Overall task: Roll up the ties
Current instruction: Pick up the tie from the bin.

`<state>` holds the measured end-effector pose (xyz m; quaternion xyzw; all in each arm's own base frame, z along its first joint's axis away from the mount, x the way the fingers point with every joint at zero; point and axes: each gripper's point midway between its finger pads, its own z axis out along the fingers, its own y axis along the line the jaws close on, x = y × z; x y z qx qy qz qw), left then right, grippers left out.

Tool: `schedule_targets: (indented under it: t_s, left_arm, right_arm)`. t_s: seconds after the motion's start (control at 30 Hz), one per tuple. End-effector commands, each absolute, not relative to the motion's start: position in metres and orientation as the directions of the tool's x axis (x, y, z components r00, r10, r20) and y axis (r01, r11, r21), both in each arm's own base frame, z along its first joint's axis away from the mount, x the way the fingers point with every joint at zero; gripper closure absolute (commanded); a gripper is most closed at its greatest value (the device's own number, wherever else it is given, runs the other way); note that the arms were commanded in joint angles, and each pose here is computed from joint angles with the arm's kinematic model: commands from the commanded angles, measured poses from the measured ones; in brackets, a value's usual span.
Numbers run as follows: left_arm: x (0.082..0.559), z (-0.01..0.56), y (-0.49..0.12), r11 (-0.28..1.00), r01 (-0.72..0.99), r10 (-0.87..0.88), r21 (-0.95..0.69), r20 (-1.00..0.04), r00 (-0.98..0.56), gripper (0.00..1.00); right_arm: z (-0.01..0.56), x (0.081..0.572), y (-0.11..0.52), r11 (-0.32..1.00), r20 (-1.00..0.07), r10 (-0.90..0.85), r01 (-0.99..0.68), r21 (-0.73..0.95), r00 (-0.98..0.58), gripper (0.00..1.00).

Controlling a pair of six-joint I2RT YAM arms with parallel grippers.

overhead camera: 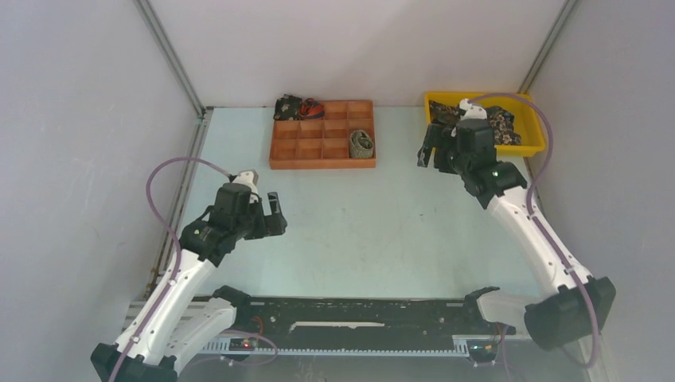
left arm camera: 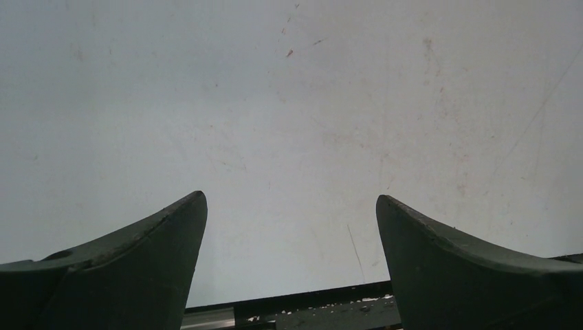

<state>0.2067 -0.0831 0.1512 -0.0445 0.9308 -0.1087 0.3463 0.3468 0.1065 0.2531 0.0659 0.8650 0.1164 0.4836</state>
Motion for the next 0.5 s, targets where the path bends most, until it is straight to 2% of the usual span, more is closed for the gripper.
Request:
schedule_targets:
  t_s: [0.0, 0.3, 0.47]
  left_arm:
    - [0.215, 0.173, -0.089, 0.959, 0.030, -0.186, -0.281, -0.706, -0.684, 0.00]
    - [0.216, 0.172, -0.087, 0.962, 0.021, -0.184, -0.271, -0.704, -0.686, 0.00]
    - [0.219, 0.169, -0.081, 0.967, -0.011, -0.193, -0.255, -0.703, -0.685, 0.00]
  right_arm:
    - [0.269, 0.373, 0.079, 0.977, -0.845, 0.208, 0.069, 0.201, -0.493, 0.00]
    - [0.226, 0.433, 0.018, 0.983, -0.806, 0.159, 0.163, 0.080, -0.570, 0.03]
    - [0.190, 0.468, -0.004, 0.985, -0.750, 0.063, 0.163, -0.060, -0.658, 0.07]
